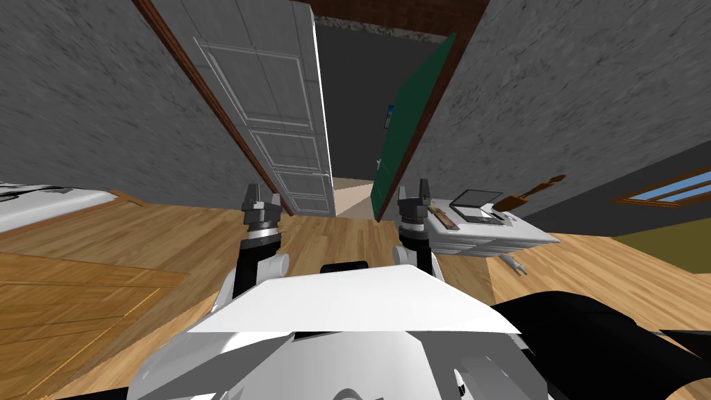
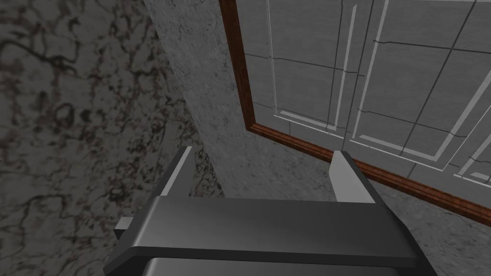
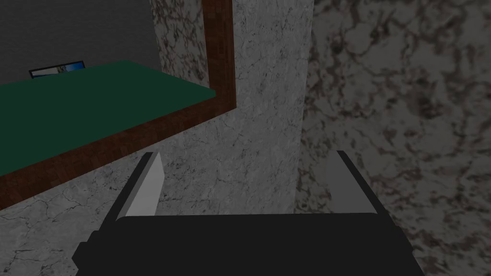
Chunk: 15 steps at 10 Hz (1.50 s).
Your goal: Push the door open
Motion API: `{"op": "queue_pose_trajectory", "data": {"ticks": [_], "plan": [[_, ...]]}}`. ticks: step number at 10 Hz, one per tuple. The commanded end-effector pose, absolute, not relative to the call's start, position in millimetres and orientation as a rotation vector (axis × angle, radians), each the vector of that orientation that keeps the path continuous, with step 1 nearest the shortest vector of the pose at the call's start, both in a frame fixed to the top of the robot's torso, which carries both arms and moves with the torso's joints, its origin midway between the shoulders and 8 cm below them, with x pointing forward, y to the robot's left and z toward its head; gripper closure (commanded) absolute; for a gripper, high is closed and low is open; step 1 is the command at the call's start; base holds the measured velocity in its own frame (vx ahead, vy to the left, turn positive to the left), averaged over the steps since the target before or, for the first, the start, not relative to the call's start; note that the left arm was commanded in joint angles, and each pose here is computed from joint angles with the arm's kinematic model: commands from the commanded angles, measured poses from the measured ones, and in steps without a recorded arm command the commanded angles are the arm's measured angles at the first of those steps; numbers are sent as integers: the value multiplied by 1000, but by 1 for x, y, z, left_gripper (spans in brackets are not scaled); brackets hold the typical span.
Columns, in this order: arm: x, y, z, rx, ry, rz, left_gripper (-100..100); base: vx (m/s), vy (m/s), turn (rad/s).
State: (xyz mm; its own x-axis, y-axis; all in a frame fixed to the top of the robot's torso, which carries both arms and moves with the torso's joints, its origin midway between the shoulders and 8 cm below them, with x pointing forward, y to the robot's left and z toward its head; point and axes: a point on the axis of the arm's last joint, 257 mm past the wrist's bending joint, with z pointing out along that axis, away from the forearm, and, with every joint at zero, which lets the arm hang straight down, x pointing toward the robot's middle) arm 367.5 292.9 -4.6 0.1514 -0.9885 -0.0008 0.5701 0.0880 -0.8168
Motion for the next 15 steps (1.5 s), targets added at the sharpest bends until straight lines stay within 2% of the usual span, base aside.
{"op": "queue_pose_trajectory", "data": {"ticks": [1,15], "plan": [[375,291,-13,-793,688,-1305,-100,48,15,1],[458,272,-92,-874,819,-1336,-100,74,33,-2]]}}
